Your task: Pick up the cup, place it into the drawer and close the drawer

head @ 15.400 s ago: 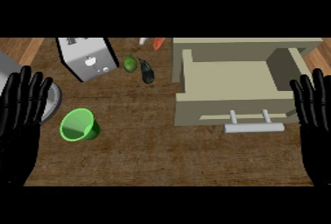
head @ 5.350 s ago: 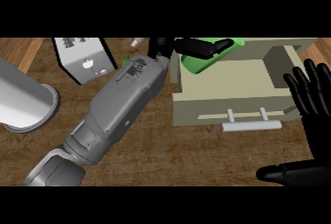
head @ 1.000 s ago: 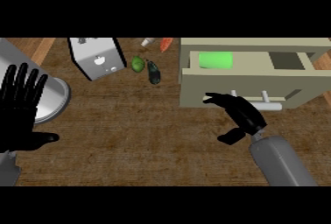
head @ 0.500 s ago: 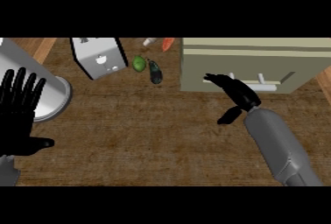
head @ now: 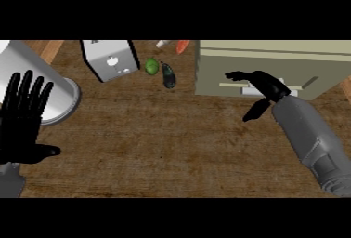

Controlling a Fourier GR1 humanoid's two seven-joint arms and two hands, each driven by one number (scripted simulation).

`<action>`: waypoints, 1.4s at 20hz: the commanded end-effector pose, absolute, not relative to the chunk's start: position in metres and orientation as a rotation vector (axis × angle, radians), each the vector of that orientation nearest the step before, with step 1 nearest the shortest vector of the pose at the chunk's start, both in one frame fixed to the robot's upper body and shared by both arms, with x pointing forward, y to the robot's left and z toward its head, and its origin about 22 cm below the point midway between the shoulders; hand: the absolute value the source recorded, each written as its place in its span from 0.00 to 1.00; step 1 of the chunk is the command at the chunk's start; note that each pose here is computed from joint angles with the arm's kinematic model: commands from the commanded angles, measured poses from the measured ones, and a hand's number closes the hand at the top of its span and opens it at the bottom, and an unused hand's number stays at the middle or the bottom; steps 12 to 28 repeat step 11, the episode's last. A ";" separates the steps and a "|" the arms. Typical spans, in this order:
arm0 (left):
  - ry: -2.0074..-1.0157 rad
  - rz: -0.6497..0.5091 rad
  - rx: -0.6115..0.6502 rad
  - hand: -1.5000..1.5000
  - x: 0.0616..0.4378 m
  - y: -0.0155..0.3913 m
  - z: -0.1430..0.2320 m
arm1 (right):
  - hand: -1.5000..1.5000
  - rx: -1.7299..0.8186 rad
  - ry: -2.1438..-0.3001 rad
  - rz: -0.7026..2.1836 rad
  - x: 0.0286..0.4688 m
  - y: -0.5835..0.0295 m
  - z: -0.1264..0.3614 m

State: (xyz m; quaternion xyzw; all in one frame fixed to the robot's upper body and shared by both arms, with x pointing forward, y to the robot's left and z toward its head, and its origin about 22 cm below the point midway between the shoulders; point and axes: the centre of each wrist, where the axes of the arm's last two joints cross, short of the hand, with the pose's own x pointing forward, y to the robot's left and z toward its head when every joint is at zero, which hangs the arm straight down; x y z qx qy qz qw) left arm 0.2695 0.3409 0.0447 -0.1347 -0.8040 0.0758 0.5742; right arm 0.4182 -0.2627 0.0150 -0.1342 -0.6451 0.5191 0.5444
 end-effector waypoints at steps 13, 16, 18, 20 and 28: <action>-1.904 0.143 -0.305 0.00 0.280 0.320 0.042 | 0.00 -0.409 -1.489 1.154 0.436 -0.288 0.051; -1.904 0.143 -0.305 0.00 0.280 0.320 0.042 | 0.00 -0.409 -1.489 1.154 0.436 -0.288 0.051; -1.904 0.143 -0.305 0.00 0.280 0.320 0.042 | 0.00 -0.409 -1.489 1.154 0.436 -0.288 0.051; -1.904 0.143 -0.305 0.00 0.280 0.320 0.042 | 0.00 -0.409 -1.489 1.154 0.436 -0.288 0.051; -1.904 0.143 -0.305 0.00 0.280 0.320 0.042 | 0.00 -0.409 -1.489 1.154 0.436 -0.288 0.051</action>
